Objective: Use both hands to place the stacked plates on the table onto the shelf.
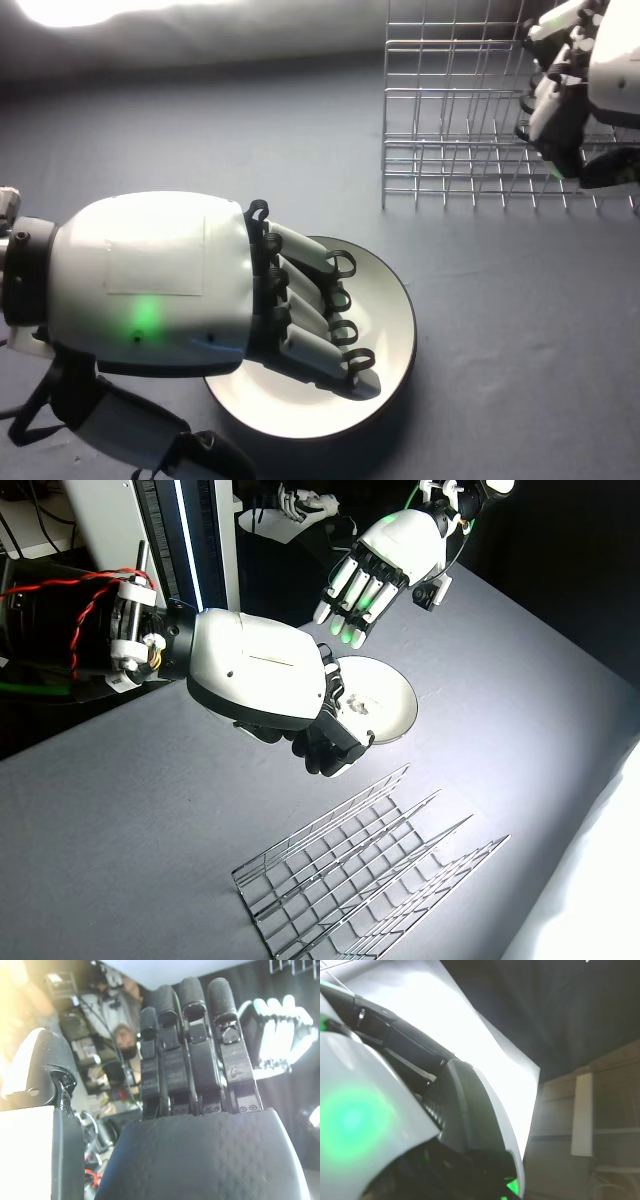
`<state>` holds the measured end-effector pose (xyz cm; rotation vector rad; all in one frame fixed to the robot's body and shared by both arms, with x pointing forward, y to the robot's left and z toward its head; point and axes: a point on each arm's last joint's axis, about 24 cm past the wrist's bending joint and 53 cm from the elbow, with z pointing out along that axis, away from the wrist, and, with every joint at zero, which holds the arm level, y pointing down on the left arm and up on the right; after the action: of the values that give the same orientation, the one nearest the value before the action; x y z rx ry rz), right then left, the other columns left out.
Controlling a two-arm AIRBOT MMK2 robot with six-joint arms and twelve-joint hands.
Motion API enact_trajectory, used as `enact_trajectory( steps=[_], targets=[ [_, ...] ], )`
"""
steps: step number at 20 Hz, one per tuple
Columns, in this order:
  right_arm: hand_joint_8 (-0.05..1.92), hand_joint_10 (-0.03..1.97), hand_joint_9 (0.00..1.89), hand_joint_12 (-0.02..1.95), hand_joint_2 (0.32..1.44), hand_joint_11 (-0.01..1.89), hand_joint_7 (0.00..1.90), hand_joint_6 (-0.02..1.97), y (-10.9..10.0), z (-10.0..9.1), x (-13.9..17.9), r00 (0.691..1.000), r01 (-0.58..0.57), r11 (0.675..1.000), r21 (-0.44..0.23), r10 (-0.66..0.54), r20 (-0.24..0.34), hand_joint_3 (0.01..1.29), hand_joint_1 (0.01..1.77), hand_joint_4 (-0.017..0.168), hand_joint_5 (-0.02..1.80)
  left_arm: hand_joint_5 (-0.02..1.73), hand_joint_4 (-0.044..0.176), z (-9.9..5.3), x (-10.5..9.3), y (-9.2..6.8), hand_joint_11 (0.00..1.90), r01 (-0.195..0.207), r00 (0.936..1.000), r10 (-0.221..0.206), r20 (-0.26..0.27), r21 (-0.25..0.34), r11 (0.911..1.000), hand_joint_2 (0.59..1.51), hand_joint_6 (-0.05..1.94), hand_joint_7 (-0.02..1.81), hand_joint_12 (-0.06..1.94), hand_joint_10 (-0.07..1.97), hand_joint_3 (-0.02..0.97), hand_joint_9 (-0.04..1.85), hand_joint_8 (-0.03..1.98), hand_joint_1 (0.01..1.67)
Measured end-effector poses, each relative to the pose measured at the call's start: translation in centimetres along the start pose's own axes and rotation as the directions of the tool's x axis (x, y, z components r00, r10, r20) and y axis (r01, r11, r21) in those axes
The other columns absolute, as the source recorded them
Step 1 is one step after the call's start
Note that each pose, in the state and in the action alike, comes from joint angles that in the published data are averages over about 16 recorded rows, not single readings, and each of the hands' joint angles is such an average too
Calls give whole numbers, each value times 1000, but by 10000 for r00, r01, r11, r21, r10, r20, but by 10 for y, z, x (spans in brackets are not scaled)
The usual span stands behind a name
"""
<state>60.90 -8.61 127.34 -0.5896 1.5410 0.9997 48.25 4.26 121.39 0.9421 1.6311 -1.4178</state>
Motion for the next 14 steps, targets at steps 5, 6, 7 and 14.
enact_trajectory(
  steps=[5,6,7,14],
  targets=[
    [139,115,388,750,1310,123,396,171,2,2,-2,9999,-87,9999,-82,87,70,39,359,3,404,208,-5,-4,1,2,127,-8,10000,7,-94,-45,10000,1144,19,263,251,12,28,251,4,127],
    [130,111,369,738,1318,115,378,160,3,2,-2,9999,-105,9999,-94,106,83,37,333,3,382,201,-5,-5,2,3,121,-7,9999,6,-141,-57,10000,1145,20,253,246,11,27,241,3,119],
    [122,106,353,728,1324,107,361,151,3,2,-2,9999,-123,9999,-107,124,96,35,312,3,363,195,-5,-6,2,3,116,-8,9998,7,-191,-67,10000,1146,20,245,243,11,26,233,2,113],
    [18,53,155,666,1407,11,166,27,8,4,-6,9993,-250,9990,-359,259,252,13,31,4,127,116,-5,-17,3,8,41,38,9989,-43,-458,-123,9999,1154,19,128,196,5,11,114,-7,20]
  ],
)
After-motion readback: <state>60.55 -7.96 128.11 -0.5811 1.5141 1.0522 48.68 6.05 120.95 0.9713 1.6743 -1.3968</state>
